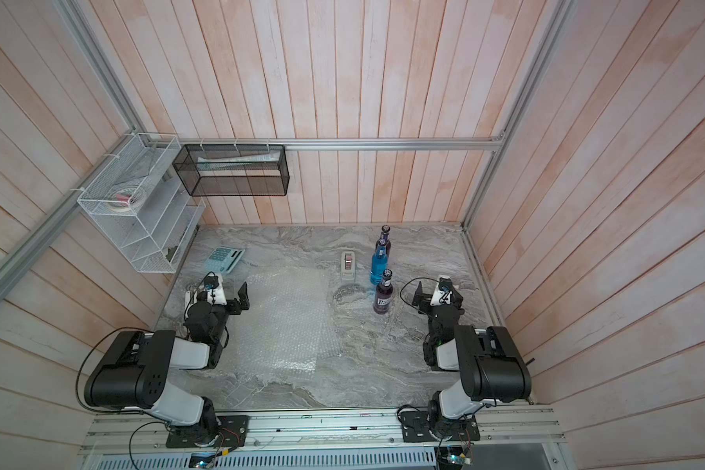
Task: Wrap wine bottles in bubble wrap
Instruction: Pick up the wine bottle from the center of the board.
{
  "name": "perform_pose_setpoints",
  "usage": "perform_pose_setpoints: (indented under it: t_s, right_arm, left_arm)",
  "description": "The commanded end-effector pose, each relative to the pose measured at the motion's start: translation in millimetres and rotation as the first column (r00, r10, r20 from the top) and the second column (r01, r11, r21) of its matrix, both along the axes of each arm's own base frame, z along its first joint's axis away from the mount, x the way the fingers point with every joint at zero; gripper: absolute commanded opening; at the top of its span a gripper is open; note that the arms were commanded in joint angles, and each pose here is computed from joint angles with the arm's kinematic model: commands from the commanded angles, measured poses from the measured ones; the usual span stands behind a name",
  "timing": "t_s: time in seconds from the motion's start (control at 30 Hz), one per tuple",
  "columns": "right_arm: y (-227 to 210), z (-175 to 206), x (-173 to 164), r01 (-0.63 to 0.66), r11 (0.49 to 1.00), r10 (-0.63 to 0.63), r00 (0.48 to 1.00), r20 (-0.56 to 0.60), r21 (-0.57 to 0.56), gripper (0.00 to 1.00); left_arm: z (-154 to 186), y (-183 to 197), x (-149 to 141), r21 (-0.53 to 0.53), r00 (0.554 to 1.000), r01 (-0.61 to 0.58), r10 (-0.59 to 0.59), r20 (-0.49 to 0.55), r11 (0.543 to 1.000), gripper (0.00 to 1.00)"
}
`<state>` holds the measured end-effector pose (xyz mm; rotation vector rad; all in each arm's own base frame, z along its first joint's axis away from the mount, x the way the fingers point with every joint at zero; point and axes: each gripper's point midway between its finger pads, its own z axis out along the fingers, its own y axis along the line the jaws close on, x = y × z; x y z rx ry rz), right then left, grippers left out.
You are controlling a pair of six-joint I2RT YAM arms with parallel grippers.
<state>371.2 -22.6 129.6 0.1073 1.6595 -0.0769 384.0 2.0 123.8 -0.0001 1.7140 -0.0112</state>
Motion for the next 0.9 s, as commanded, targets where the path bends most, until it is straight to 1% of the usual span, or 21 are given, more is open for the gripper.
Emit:
perform_pose_setpoints:
  t_s: [0.0,0.47,0.63,0.67,0.73,0.8,0.87]
  right_arm:
    - [3,0,4,-0.023,1.0,0.023,1.0,-0.001,0.006,0.98]
    - [2,0,4,-0.02,1.0,0.02,1.0,0.0,0.01,0.98]
    - [1,1,4,-0.016,1.0,0.016,1.0,0.002,0.016,0.98]
    - [-2,3,2,0.004,1.0,-0.004,1.0,0.013,0.023,0.98]
    - [-5,14,-1,0.019,0.999,-0.02,0.999,0.036,0.03,0.98]
    - [2,26,-1,-0.02,1.0,0.019,0.999,0.036,0.016,0.98]
    - [5,45,-3,-0.042,0.999,0.041,0.998,0.048,0.021,0.98]
  left_arm:
    - [7,1,5,0.002,1.0,0.004,-0.004,0.027,1.0,1.0]
    - [6,1,5,-0.005,1.0,0.009,-0.009,0.021,1.0,1.0]
    - [8,0,3,-0.002,0.999,0.015,-0.015,0.035,1.0,1.0]
    - [10,-1,0,0.002,0.999,0.022,-0.022,0.044,1.0,1.0]
    - [19,0,-4,0.005,0.998,-0.001,0.001,0.061,1.0,1.0]
    - [27,1,-6,0.006,0.999,-0.019,0.019,0.044,1.0,1.0]
    - [42,1,-6,-0.019,0.999,-0.028,0.029,0.023,0.999,1.0]
